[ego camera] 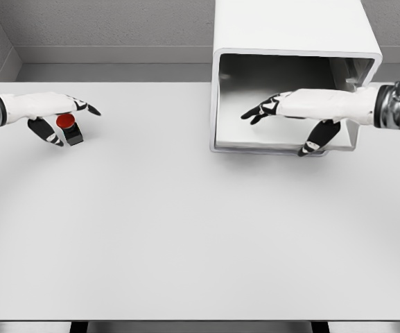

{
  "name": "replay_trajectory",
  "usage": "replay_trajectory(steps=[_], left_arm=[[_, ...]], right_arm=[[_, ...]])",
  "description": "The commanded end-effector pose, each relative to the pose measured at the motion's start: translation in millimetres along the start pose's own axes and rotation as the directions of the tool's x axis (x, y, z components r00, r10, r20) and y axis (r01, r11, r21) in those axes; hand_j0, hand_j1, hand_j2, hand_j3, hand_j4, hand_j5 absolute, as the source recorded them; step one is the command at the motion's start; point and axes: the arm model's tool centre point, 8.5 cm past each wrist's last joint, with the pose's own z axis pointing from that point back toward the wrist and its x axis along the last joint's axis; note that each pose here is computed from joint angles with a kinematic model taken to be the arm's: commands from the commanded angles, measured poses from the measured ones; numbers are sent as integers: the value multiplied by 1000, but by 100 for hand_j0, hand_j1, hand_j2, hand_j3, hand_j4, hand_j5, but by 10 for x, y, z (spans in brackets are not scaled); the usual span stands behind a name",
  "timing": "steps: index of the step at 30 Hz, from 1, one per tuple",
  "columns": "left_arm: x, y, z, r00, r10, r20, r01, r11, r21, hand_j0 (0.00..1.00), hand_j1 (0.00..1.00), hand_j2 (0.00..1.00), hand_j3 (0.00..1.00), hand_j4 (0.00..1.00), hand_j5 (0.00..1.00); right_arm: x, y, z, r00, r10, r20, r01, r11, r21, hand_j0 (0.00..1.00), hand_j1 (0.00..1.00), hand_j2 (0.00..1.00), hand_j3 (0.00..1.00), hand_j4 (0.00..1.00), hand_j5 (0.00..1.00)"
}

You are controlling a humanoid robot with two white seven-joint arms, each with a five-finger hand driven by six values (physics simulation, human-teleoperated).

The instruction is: Slide open multi-storey tabletop storage cabinets and put open load switch and slide close multi-storey tabletop storage cabinets

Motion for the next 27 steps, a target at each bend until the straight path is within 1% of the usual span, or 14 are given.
replay_trajectory(steps=[1, 2, 3, 4, 5, 6, 8, 13, 15, 18, 20, 22, 24, 27], left_arm=[[-24, -11, 7, 1000, 12, -6, -12, 1000, 3, 87, 87, 87, 87, 87, 87], [-24, -10, 7, 1000, 13, -6, -13, 1000, 4, 78, 78, 78, 78, 78, 78], [-28, -13, 8, 1000, 14, -7, -14, 1000, 3, 75, 75, 75, 75, 75, 75], [-28, -14, 8, 1000, 13, -7, -13, 1000, 3, 71, 71, 71, 71, 71, 71], [-33, -14, 15, 1000, 13, -9, -13, 1000, 2, 70, 70, 70, 70, 70, 70], [-34, -24, 16, 1000, 12, -9, -12, 1000, 0, 65, 65, 65, 65, 65, 65], [-37, -30, 15, 1000, 13, -10, -13, 1000, -2, 63, 63, 63, 63, 63, 63], [-44, -48, 24, 1000, 13, -11, -13, 1000, -8, 48, 48, 48, 48, 48, 48], [-54, -58, 35, 1000, 15, -14, -15, 1000, -10, 44, 44, 44, 44, 44, 44], [-52, -66, 39, 1000, 18, -11, -18, 1000, -11, 42, 42, 42, 42, 42, 42], [-38, -71, 37, 1000, 19, -5, -19, 1000, -8, 42, 42, 42, 42, 42, 42], [29, -1, 38, 1000, 0, 14, 0, 1000, 7, 42, 42, 42, 42, 42, 42], [116, 110, 78, 999, -25, 42, 23, 999, 35, 42, 42, 42, 42, 42, 42], [196, 187, 105, 997, -49, 65, 45, 998, 53, 42, 42, 42, 42, 42, 42]], right_arm=[[44, 8, 84, 998, 33, 60, -33, 999, -4, 100, 100, 100, 100, 100, 100], [87, 9, 114, 994, 54, 92, -54, 999, -6, 100, 100, 100, 100, 100, 100], [156, 30, 148, 990, 74, 116, -74, 997, -1, 100, 100, 100, 100, 100, 100], [214, 46, 166, 981, 106, 160, -107, 994, -2, 100, 100, 100, 100, 100, 100], [241, 113, 208, 970, 130, 204, -133, 991, 2, 100, 100, 100, 100, 100, 100], [258, 129, 263, 961, 153, 232, -157, 988, 0, 100, 100, 100, 100, 100, 100], [218, 196, 319, 967, 131, 220, -137, 990, 12, 100, 100, 100, 100, 100, 100], [175, 196, 428, 973, 106, 205, -110, 994, 8, 100, 100, 100, 100, 100, 100], [156, 261, 416, 975, 88, 206, -93, 996, 17, 100, 100, 100, 100, 100, 100], [152, 368, 389, 975, 64, 213, -73, 997, 33, 100, 100, 100, 100, 100, 100], [147, 374, 409, 976, 60, 210, -68, 997, 33, 100, 100, 100, 100, 100, 100], [124, 371, 455, 978, 56, 199, -64, 997, 32, 100, 100, 100, 100, 100, 100], [126, 360, 469, 978, 34, 208, -40, 999, 22, 100, 100, 100, 100, 100, 100], [121, 395, 462, 977, 17, 213, -23, 999, 24, 100, 100, 100, 100, 100, 100]])
